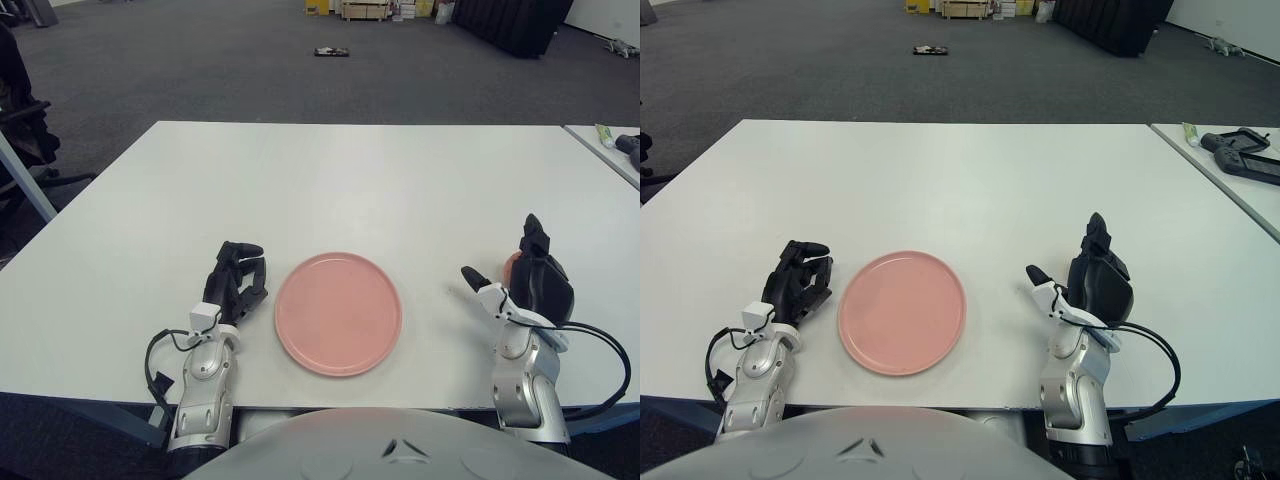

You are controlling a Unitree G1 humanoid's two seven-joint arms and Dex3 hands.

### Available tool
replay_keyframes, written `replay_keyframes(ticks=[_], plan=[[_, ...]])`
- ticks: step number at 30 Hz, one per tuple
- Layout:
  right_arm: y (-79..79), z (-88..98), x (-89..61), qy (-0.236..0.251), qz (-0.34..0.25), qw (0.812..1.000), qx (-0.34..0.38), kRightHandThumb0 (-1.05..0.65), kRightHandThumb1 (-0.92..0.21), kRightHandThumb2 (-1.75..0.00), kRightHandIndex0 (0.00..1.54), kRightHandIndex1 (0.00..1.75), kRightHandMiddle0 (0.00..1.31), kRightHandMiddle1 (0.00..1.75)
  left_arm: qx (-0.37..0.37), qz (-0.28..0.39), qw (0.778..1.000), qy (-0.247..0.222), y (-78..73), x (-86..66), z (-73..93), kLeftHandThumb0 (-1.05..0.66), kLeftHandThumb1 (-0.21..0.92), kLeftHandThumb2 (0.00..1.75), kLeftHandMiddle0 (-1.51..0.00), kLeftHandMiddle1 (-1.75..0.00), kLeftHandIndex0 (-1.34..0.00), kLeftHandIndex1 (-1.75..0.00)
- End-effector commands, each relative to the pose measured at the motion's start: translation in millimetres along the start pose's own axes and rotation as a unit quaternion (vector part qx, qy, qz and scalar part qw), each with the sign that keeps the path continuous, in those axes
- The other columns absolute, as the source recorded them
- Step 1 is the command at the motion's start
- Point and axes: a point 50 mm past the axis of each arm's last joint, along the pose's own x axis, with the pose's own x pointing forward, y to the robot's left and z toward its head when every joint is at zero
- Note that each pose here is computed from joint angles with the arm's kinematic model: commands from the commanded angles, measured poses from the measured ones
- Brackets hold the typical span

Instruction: Put the apple into the plate.

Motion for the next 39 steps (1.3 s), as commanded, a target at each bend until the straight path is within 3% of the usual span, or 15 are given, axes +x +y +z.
replay_keyframes(ticks=[1,6,18,24,39], plan=[[-4.2,2.6,4.4,0.010,-0.001,1.000,-0.016,-0.81,-0.53,-0.62,0.00,0.00,0.00,0.00,0.000,0.011,1.000,0.012,2.9,-0.1,-2.7,-0.36,0.79,0.71,-0.53,-1.38,-0.27,-1.75],[-3.7,-2.2,7.4,0.045,0.007,0.998,-0.036,-0.86,-0.59,-0.51,0.00,0.00,0.00,0.00,0.001,0.018,1.000,0.014,4.4,-0.5,-2.7,-0.36,0.79,0.71,-0.54,-1.37,-0.27,-1.75],[-4.6,-14.0,15.1,0.095,-0.001,0.994,-0.059,-0.89,-0.64,-0.46,0.00,0.00,0.00,0.00,0.007,0.024,1.000,0.011,6.8,-1.6,-1.9,-0.36,0.80,0.70,-0.54,-1.38,-0.27,-1.75],[-7.3,-22.8,22.3,0.127,-0.013,0.989,-0.073,-0.93,-0.72,-0.37,0.00,0.00,0.00,0.00,0.011,0.022,1.000,0.007,8.3,-2.0,-2.0,-0.36,0.82,0.67,-0.54,-1.37,-0.26,-1.75],[-14.9,-42.3,38.1,0.183,-0.021,0.977,-0.110,-0.95,-0.79,-0.33,0.00,0.00,0.00,0.00,0.009,0.026,1.000,0.009,9.5,-4.5,-2.1,-0.36,0.82,0.66,-0.54,-1.37,-0.25,-1.75]])
